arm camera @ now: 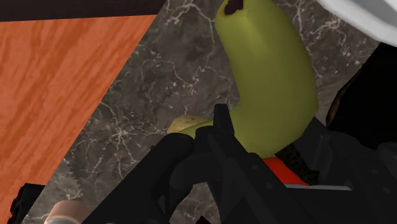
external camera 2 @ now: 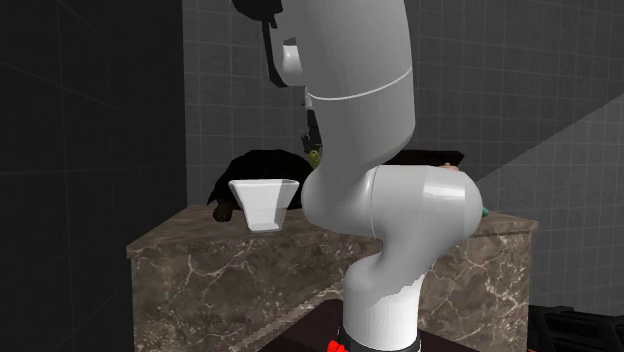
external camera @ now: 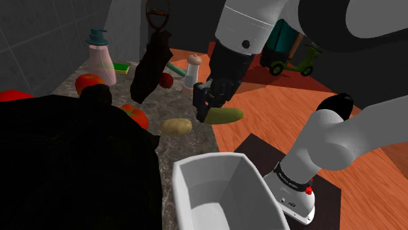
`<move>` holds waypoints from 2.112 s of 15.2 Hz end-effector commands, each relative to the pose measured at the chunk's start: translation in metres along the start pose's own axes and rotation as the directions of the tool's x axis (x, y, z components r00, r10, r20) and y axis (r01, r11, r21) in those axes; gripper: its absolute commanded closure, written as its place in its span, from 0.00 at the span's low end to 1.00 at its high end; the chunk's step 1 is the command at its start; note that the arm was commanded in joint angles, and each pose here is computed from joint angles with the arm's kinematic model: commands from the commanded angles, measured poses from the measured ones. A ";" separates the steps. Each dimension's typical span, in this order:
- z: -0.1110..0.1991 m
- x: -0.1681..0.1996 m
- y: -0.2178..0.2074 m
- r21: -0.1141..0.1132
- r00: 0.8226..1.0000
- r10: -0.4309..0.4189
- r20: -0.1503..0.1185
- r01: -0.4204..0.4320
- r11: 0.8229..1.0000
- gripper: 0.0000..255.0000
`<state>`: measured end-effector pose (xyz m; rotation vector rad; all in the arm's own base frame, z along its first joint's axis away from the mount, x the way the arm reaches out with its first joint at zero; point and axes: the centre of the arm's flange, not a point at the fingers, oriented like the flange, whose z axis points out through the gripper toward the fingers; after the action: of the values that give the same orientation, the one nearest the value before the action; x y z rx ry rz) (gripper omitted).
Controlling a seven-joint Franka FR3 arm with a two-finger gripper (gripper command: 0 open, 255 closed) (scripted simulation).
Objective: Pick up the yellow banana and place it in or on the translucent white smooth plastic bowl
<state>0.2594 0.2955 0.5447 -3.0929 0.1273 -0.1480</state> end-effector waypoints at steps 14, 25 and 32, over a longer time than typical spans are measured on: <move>-0.045 -0.071 -0.057 0.000 1.000 0.000 0.000 0.000 1.000 1.00; -0.035 -0.160 -0.121 0.000 1.000 0.000 0.000 0.000 1.000 1.00; 0.002 -0.163 -0.119 0.000 1.000 0.000 0.000 0.000 1.000 1.00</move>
<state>0.1066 0.4269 0.5394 -3.0934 0.1273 -0.1473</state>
